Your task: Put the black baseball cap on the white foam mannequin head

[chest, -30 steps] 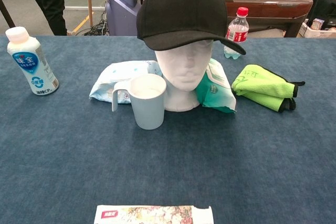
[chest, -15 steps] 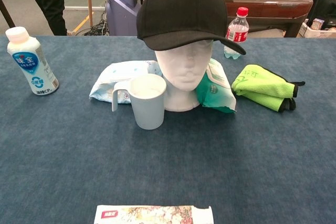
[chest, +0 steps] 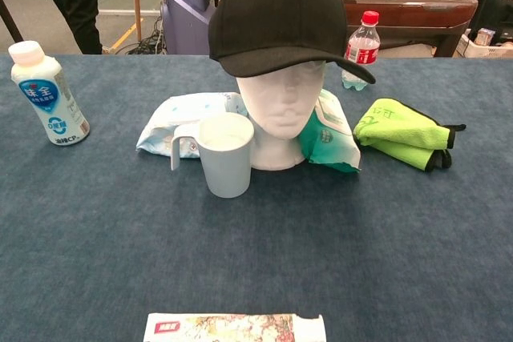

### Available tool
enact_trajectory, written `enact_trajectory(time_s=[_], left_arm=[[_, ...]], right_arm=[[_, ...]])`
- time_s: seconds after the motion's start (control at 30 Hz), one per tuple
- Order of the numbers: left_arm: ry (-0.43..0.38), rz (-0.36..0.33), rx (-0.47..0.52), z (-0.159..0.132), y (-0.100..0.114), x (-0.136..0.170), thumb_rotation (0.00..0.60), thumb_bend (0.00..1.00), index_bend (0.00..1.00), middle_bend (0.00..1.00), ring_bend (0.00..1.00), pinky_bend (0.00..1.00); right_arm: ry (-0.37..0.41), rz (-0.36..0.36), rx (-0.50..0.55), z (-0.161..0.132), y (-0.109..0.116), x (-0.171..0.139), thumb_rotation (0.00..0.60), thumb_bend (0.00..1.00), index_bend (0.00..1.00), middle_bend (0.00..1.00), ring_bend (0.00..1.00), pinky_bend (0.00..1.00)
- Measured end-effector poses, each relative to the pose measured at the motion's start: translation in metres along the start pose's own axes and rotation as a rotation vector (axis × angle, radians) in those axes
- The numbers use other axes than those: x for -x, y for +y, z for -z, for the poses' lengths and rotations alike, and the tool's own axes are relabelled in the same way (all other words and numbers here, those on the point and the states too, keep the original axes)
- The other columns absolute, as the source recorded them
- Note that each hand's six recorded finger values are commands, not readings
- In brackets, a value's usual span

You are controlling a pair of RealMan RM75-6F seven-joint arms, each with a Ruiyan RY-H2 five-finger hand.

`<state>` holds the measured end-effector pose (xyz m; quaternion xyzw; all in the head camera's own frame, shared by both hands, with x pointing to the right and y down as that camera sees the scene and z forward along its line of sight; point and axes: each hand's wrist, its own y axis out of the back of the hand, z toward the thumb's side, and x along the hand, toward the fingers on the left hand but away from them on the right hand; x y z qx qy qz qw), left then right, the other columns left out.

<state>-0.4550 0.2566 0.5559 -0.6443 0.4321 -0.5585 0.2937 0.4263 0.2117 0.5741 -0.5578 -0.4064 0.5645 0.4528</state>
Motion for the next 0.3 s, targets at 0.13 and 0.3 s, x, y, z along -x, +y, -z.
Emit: enact_trajectory(time_s=[0.13, 0.3], left_arm=[[0.000, 0.000, 0.003, 0.0002, 0.0001, -0.0004, 0.600, 0.31, 0.23, 0.26, 0.24, 0.42], [0.011, 0.006, 0.001, 0.0032, -0.0016, -0.0022, 0.600, 0.31, 0.23, 0.26, 0.24, 0.42]], right_arm=[[-0.007, -0.003, 0.017, 0.0024, -0.0006, 0.0015, 0.600, 0.06, 0.22, 0.38, 0.28, 0.48], [-0.004, -0.031, 0.028, 0.0023, -0.0062, 0.0043, 0.600, 0.06, 0.22, 0.38, 0.28, 0.48]])
